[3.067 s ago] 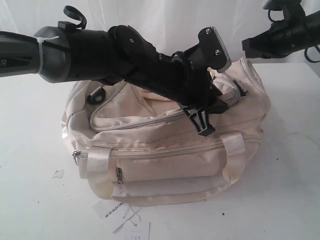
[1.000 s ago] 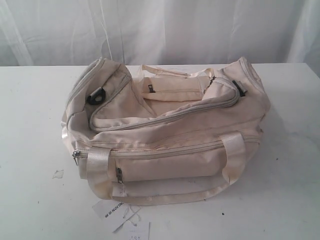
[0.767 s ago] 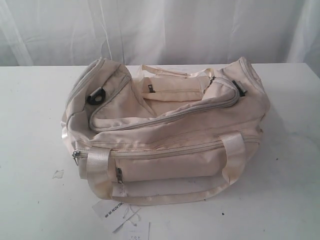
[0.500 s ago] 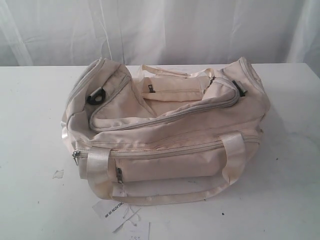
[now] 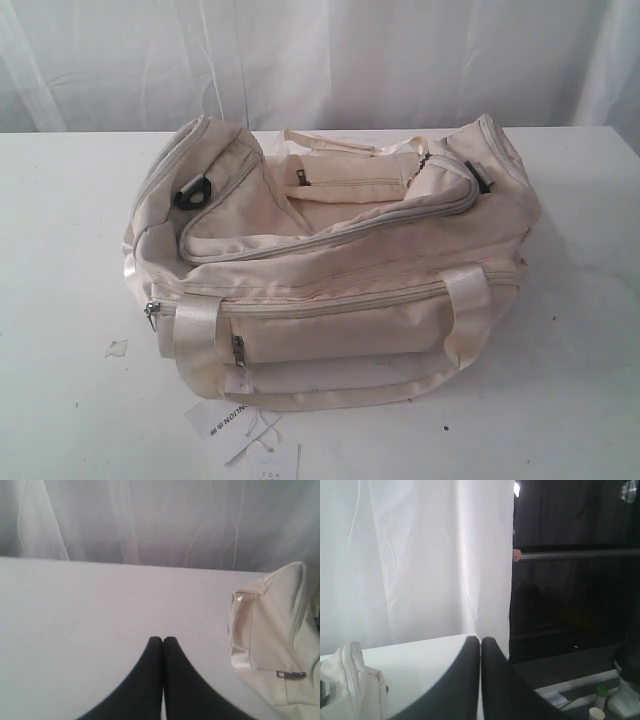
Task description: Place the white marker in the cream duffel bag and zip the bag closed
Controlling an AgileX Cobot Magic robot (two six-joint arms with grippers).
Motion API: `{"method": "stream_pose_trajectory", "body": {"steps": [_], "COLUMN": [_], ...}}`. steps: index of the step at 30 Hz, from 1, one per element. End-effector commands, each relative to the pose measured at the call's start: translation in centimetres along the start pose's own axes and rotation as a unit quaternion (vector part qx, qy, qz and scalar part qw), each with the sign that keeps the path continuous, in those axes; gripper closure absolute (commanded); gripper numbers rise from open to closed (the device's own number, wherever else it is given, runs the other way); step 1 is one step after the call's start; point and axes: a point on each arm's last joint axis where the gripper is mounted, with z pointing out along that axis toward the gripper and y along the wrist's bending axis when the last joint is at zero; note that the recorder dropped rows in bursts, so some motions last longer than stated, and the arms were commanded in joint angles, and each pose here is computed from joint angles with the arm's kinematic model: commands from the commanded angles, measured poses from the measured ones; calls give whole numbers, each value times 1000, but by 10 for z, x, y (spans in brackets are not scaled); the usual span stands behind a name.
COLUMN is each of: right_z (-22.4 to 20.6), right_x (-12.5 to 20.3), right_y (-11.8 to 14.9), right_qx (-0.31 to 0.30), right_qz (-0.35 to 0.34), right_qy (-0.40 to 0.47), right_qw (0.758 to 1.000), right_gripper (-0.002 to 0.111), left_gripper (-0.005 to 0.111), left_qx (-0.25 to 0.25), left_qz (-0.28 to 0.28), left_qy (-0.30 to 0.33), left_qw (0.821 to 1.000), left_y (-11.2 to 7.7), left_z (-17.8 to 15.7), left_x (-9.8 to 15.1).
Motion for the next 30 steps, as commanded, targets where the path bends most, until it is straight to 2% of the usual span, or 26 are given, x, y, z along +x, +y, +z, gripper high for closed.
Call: {"method": "stream_pose_trajectory", "body": {"steps": [1,6,9,13,20,30], "right_z": [13,21,21,20,20,14], "right_x": [25,51,61,63,63,62], "right_y": [-2,-2,-1,-1,0,0], "right_qx": [9,8,2,-3,0,0], "right_qz": [22,25,11,-3,32,32], "right_qy": [7,75,111,125,125,109], "right_qw": [1000,997,994,992,992,994], "right_gripper": [107,107,107,107,107,107], "left_gripper": [107,107,107,107,107,107], "left_qx": [7,96,129,134,135,135], "left_qz": [-64,-27,1,-8,-11,-11], "left_qy": [61,155,163,152,156,156], "left_qw": [996,983,978,979,978,978], "left_y": [1,-12,-16,-17,-17,-17], "left_z": [16,17,16,17,16,16], "left_x": [46,86,91,90,90,90]}}
